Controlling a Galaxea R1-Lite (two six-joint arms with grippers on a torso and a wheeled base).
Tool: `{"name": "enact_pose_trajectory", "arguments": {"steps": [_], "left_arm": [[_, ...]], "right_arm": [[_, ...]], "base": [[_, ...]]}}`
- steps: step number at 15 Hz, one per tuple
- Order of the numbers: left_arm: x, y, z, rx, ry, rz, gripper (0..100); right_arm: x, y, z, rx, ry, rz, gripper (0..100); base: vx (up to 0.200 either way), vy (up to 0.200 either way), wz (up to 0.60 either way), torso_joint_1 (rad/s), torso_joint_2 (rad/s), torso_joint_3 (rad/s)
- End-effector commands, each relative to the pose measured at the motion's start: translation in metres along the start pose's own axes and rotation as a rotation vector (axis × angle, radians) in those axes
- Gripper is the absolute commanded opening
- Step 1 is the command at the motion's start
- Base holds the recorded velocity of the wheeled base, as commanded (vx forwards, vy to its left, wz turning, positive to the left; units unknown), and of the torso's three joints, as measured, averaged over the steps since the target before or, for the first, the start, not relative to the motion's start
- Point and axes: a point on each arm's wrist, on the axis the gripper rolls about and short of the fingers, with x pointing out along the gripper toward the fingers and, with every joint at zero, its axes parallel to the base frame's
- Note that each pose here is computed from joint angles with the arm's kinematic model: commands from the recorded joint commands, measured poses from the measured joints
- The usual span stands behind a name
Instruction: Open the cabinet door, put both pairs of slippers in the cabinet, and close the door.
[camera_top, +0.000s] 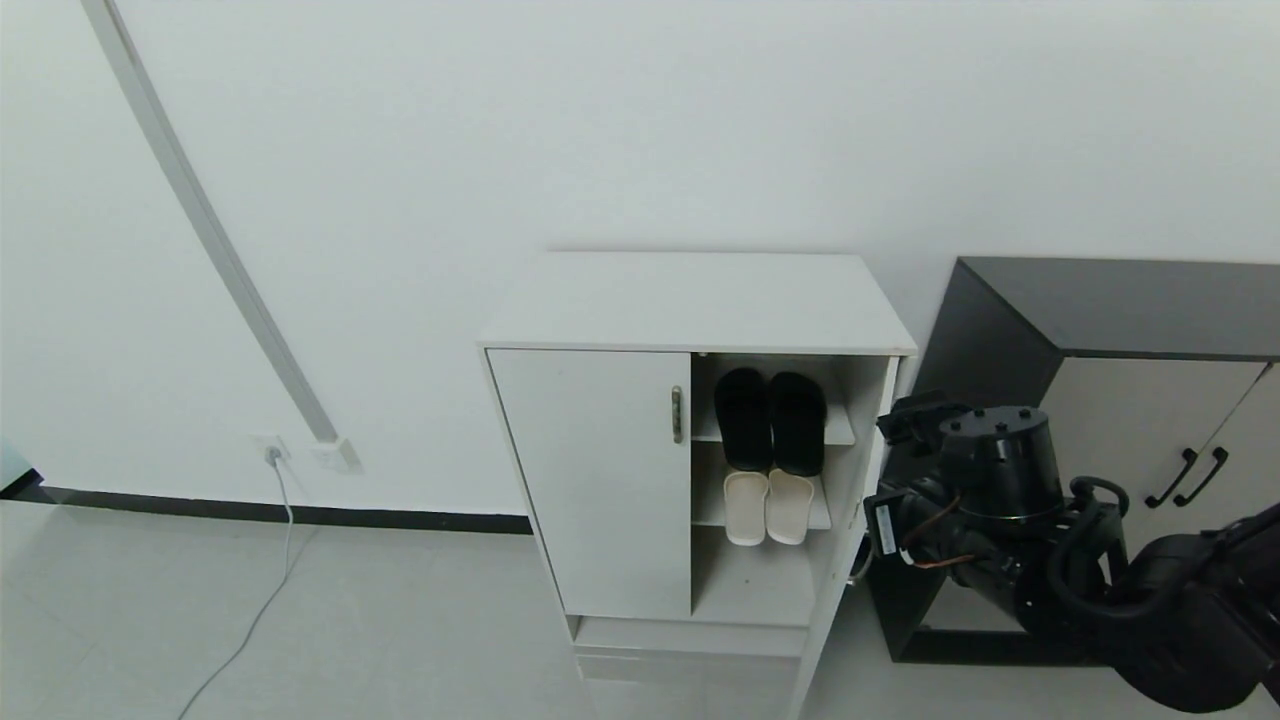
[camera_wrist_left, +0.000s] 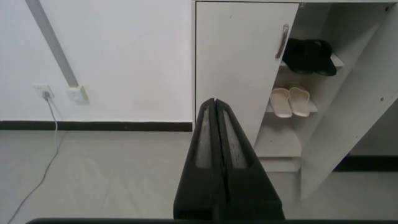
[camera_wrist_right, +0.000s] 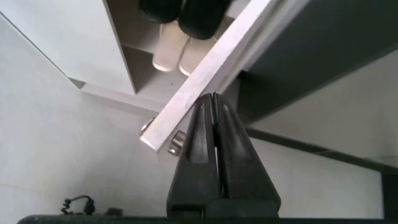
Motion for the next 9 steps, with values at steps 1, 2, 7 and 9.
{"name": "enact_pose_trajectory", "arguments": {"steps": [1,2,7,9], "left_arm": [[0.0,0.0,0.0,-0.001,0.0,0.0,0],[0.0,0.0,0.0,-0.001,0.002,0.0,0],[0.0,0.0,0.0,-0.001,0.0,0.0,0],[0.0,0.0,0.0,-0.001,0.002,0.0,0]], "right_arm": [[0.014,0.009,-0.009,-0.005,0.007,0.007,0],[0.019,0.011,-0.009,0.002,-0.005,0.008,0],[0.045,0.029,-0.004,0.05,-0.052,0.055,0],[0.055,0.034,0.001,0.06,-0.069,0.071,0]], "base": [[0.0,0.0,0.0,0.0,0.0,0.0],[0.0,0.0,0.0,0.0,0.0,0.0],[0.0,0.0,0.0,0.0,0.0,0.0],[0.0,0.0,0.0,0.0,0.0,0.0]]}}
